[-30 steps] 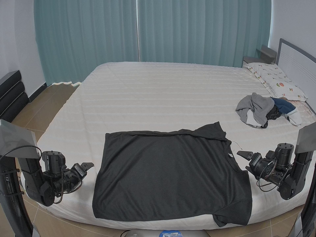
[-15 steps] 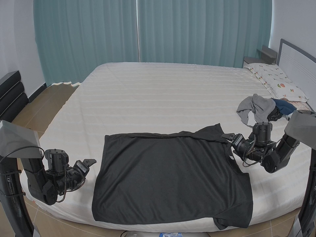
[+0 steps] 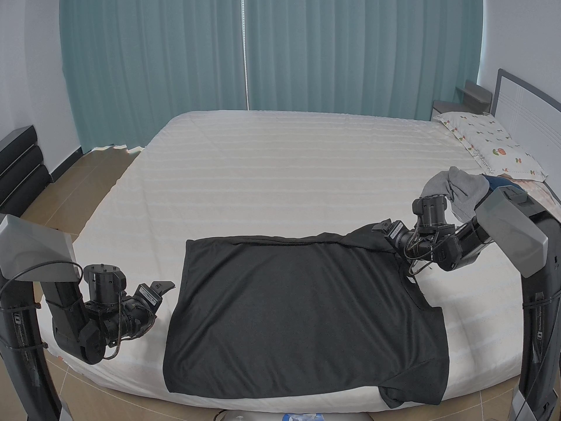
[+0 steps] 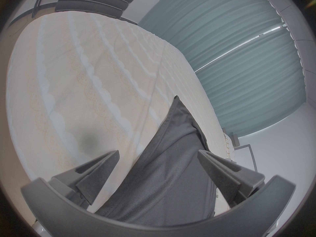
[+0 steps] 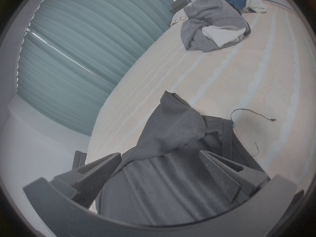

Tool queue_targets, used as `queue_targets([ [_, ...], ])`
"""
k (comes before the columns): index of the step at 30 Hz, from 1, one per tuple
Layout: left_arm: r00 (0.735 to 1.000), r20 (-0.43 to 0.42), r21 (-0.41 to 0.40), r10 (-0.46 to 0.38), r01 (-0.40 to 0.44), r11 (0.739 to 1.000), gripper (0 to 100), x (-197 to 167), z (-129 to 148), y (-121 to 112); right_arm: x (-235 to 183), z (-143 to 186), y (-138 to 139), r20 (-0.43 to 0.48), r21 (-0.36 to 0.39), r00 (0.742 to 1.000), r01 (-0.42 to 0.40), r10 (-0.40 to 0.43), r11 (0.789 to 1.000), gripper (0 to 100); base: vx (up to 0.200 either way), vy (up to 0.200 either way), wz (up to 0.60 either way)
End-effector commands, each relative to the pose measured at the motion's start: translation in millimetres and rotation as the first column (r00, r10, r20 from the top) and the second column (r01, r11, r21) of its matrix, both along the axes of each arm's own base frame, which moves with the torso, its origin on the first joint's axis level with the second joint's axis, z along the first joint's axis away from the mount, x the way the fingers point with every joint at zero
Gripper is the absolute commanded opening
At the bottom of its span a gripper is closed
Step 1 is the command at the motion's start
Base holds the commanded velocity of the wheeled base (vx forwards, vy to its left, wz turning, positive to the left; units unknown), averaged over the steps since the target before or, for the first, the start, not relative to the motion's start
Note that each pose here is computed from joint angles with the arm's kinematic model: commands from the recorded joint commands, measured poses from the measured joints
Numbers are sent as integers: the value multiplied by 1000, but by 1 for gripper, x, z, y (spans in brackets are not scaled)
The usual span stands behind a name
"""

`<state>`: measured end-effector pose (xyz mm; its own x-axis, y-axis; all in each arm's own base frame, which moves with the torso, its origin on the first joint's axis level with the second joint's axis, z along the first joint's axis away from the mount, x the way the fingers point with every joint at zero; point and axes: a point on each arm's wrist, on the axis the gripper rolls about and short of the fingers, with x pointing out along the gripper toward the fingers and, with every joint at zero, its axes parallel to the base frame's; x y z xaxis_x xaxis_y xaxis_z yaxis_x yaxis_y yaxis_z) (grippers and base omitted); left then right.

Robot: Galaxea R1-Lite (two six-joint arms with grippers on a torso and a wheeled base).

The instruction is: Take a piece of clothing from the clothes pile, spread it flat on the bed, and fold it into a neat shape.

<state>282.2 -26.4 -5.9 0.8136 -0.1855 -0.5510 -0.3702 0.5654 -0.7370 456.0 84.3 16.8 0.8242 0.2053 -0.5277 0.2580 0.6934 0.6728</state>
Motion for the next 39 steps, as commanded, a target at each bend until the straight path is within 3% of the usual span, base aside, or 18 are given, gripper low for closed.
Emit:
queue_targets([
  [1,1000,-3,0,-1,1,1000,100,0,-1,-1,17,-29,7,-48,-29,999,18,-19,999,100,0,0,0],
  [11,1000,-4,0,-1,1,1000,100,0,-1,-1,36,-20,9,-37,-41,998,43,-45,998,100,0,0,0],
  [12,1000,-4,0,-1,1,1000,100,0,-1,-1,36,-20,9,-37,-41,998,43,-45,998,0,0,0,0],
  [20,1000,-3,0,-3,3,1000,100,0,-1,-1,59,1,9,51,-44,995,86,-84,995,0,0,0,0],
  [23,1000,-6,0,-3,3,1000,100,1,-2,-1,84,29,14,225,-16,970,96,-90,995,0,0,0,0],
  [27,1000,-6,0,-3,3,1000,100,1,-2,-1,86,29,20,282,-25,957,75,-65,997,0,0,0,0],
  [28,1000,-6,0,-3,3,1000,100,1,-2,-1,88,27,25,357,-34,933,66,-50,997,0,0,0,0],
  [29,1000,-4,1,-2,2,1000,100,1,-2,-1,89,21,26,374,-43,926,64,-43,997,0,0,0,0],
  [33,1000,-6,2,0,0,1000,100,1,-2,-1,92,7,25,393,-78,919,72,-35,994,0,0,0,0],
  [39,1000,-5,3,1,-1,1000,100,1,-2,-1,93,-26,24,370,-129,929,77,-24,989,0,0,0,0],
])
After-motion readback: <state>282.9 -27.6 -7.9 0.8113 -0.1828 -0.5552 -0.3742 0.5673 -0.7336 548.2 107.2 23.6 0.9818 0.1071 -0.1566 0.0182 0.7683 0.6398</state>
